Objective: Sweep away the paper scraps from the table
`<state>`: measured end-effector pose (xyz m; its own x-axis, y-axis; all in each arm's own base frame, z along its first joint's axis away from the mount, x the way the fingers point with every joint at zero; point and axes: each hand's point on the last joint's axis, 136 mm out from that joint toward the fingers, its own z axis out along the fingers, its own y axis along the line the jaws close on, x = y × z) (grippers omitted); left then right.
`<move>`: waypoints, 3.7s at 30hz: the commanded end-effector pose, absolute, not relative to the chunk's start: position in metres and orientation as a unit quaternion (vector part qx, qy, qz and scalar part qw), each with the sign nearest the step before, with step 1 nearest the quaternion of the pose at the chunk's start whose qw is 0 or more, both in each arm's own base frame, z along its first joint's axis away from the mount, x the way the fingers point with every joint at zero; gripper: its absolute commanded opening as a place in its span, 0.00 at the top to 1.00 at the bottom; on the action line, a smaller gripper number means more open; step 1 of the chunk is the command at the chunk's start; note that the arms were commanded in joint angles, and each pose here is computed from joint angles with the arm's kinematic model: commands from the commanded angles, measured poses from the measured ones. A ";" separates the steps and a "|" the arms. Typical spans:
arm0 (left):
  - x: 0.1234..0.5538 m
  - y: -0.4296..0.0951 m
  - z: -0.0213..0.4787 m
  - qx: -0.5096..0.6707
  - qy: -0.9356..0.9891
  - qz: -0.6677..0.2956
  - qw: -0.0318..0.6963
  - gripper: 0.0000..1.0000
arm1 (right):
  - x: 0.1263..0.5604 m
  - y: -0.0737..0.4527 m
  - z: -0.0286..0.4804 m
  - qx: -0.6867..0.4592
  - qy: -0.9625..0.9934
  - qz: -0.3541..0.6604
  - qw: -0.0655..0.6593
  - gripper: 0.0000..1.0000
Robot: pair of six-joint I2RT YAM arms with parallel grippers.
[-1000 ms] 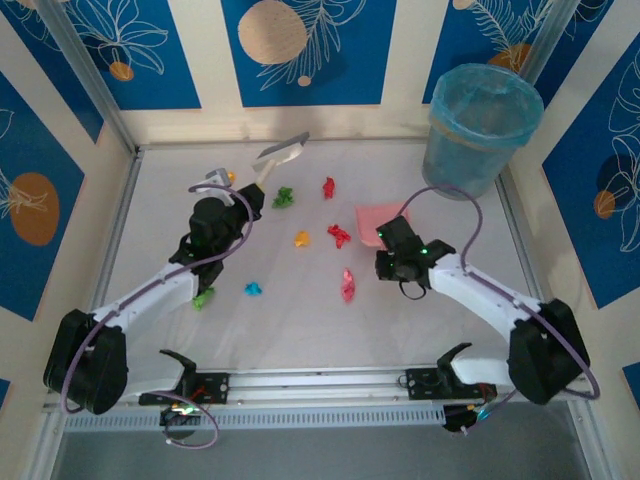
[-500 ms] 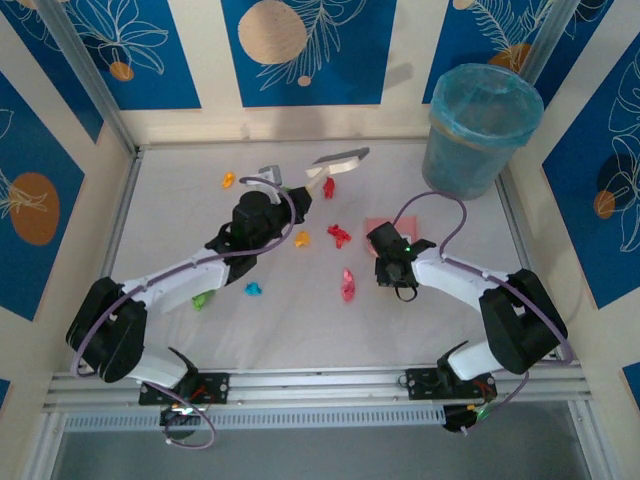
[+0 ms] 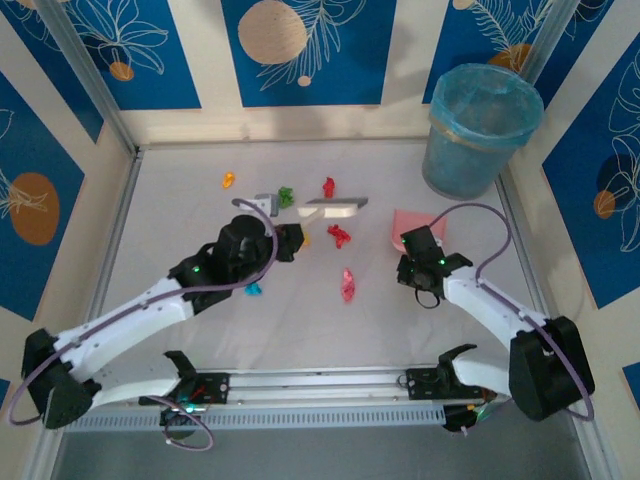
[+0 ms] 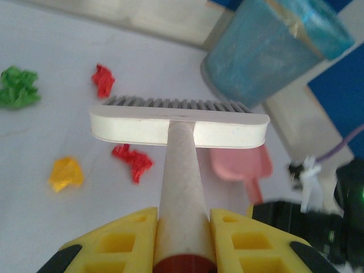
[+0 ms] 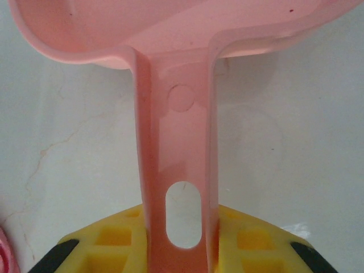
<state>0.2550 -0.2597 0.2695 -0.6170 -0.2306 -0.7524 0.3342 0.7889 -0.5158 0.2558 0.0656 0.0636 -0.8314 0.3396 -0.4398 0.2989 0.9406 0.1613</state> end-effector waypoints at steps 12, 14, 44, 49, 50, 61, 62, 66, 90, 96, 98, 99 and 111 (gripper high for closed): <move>0.130 -0.251 0.208 0.213 0.903 -0.318 0.197 1.00 | 0.254 0.080 0.073 0.172 0.951 0.114 0.233 1.00; 0.129 -0.250 0.208 0.228 0.902 -0.309 0.197 1.00 | 0.253 0.079 0.074 0.171 0.951 0.114 0.233 1.00; 0.259 -0.373 0.162 0.255 0.905 -0.217 0.262 1.00 | 0.239 0.014 0.094 0.305 0.905 0.046 0.293 1.00; 0.284 -0.399 0.158 0.235 0.905 -0.239 0.263 1.00 | 0.232 0.006 0.099 0.327 0.888 0.066 0.316 1.00; 0.290 -0.405 0.158 0.232 0.905 -0.242 0.264 1.00 | 0.232 0.006 0.099 0.329 0.887 0.071 0.317 1.00; 0.371 -0.424 0.170 0.177 0.915 -0.227 0.284 1.00 | 0.240 0.021 0.084 0.305 0.905 0.096 0.282 1.00; 0.376 -0.424 0.171 0.171 0.915 -0.231 0.285 1.00 | 0.241 0.023 0.082 0.303 0.906 0.098 0.279 1.00; 0.390 -0.420 0.183 0.153 0.911 -0.248 0.291 1.00 | 0.243 0.027 0.081 0.293 0.910 0.106 0.272 1.00; 0.426 -0.429 0.287 0.173 0.857 -0.314 0.370 1.00 | 0.260 0.095 0.052 0.131 0.966 0.135 0.177 1.00; 0.446 -0.435 0.262 0.186 0.868 -0.292 0.357 1.00 | 0.264 0.097 0.044 0.120 0.973 0.106 0.164 0.99; 0.449 -0.436 0.252 0.186 0.873 -0.290 0.346 1.00 | 0.264 0.095 0.043 0.120 0.974 0.099 0.164 0.99; 0.451 -0.436 0.247 0.185 0.875 -0.289 0.341 1.00 | 0.265 0.094 0.044 0.122 0.974 0.096 0.167 0.99; 0.430 -0.435 0.221 0.197 0.891 -0.313 0.263 1.00 | 0.268 0.091 0.041 0.121 0.975 0.082 0.165 0.98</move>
